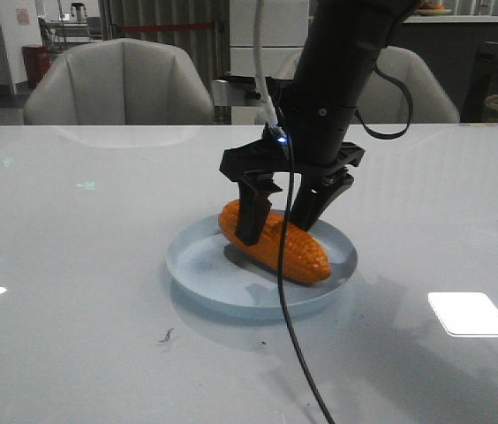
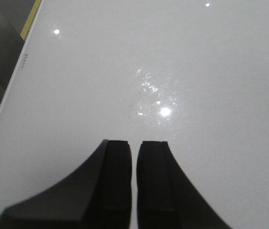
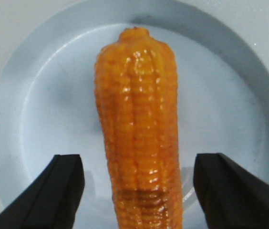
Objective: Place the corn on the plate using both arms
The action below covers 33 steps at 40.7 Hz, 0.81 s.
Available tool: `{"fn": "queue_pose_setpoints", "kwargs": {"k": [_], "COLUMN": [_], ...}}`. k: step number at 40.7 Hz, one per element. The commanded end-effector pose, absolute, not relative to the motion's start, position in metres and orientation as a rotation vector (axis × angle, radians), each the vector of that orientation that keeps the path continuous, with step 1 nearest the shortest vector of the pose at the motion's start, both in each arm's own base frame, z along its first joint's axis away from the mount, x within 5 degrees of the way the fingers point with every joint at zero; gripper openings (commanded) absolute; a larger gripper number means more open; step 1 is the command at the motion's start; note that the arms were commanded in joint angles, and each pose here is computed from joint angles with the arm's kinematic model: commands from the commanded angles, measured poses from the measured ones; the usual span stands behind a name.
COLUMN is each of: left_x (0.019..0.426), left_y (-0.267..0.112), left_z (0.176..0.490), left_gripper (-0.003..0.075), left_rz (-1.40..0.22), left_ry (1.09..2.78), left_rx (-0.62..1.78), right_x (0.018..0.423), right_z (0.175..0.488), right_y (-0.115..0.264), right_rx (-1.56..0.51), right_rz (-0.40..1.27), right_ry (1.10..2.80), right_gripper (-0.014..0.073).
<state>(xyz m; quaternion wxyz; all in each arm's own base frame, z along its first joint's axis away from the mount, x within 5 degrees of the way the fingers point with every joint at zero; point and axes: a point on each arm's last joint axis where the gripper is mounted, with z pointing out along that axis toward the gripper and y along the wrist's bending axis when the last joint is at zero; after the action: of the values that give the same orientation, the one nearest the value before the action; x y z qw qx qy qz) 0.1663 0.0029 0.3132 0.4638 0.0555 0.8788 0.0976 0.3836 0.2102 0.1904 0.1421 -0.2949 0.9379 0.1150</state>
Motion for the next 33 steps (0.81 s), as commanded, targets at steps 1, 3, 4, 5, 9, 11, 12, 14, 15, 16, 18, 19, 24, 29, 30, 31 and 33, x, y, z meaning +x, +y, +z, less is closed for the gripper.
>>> {"fn": "queue_pose_setpoints", "kwargs": {"k": [1, 3, 4, 5, 9, 11, 12, 14, 15, 16, 18, 19, 24, 29, 30, 31, 33], "left_x": [0.17, 0.17, 0.17, 0.17, 0.17, 0.17, 0.169, 0.169, 0.169, 0.169, 0.169, 0.169, 0.169, 0.169, 0.169, 0.169, 0.169], "left_y": [0.001, 0.001, 0.001, 0.001, 0.001, 0.001, 0.001, 0.002, 0.002, 0.002, 0.002, 0.002, 0.002, 0.002, 0.002, 0.002, 0.002], "left_z": [0.327, 0.327, 0.327, 0.327, 0.327, 0.327, 0.327, 0.327, 0.327, 0.327, 0.327, 0.327, 0.327, 0.327, 0.327, 0.327, 0.327], "left_gripper": [0.0158, 0.0158, 0.0158, 0.0158, 0.0158, 0.0158, 0.0158, 0.0158, 0.0158, 0.0158, 0.0158, 0.0158, 0.0158, 0.0158, 0.0158, 0.0158, 0.0158], "left_rz": [0.222, 0.221, 0.221, 0.221, 0.22, 0.22, 0.221, 0.225, 0.227, 0.227, 0.227, 0.227, 0.231, 0.231, 0.231, 0.231, 0.224], "left_ry": [2.067, 2.067, 2.067, 2.067, 2.067, 2.069, 2.07, 2.073, 2.073, 2.073, 2.073, 2.073, 2.072, 2.072, 2.072, 2.072, 2.074], "left_rx": [0.136, 0.136, 0.136, 0.136, 0.135, 0.134, 0.134, 0.135, 0.136, 0.136, 0.136, 0.136, 0.139, 0.139, 0.139, 0.139, 0.135], "right_x": [0.384, 0.384, 0.384, 0.384, 0.387, 0.389, 0.389, 0.391, 0.391, 0.392, 0.393, 0.393, 0.391, 0.38, 0.379, 0.375, 0.368], "right_z": [0.231, 0.235, 0.237, 0.241, 0.26, 0.275, 0.281, 0.297, 0.304, 0.315, 0.333, 0.343, 0.389, 0.432, 0.436, 0.444, 0.456], "right_y": [0.212, 0.213, 0.214, 0.215, 0.216, 0.216, 0.214, 0.213, 0.211, 0.209, 0.205, 0.202, 0.181, 0.147, 0.142, 0.136, 0.121], "right_rx": [-0.808, -0.808, -0.809, -0.812, -0.833, -0.847, -0.857, -0.87, -0.875, -0.878, -0.873, -0.864, -0.771, -0.642, -0.625, -0.608, -0.569], "right_rz": [0.382, 0.398, 0.405, 0.414, 0.418, 0.409, 0.405, 0.393, 0.391, 0.392, 0.393, 0.394, 0.395, 0.381, 0.376, 0.371, 0.355], "right_ry": [2.599, 2.603, 2.603, 2.603, 2.584, 2.562, 2.565, 2.546, 2.546, 2.535, 2.511, 2.496, 2.439, 2.37, 2.363, 2.347, 2.323], "right_gripper": [0.0609, 0.0602, 0.06, 0.0599, 0.0591, 0.0591, 0.0591, 0.0591, 0.0591, 0.0591, 0.0591, 0.0591, 0.0591, 0.0591, 0.0591, 0.0591, 0.0591]}}
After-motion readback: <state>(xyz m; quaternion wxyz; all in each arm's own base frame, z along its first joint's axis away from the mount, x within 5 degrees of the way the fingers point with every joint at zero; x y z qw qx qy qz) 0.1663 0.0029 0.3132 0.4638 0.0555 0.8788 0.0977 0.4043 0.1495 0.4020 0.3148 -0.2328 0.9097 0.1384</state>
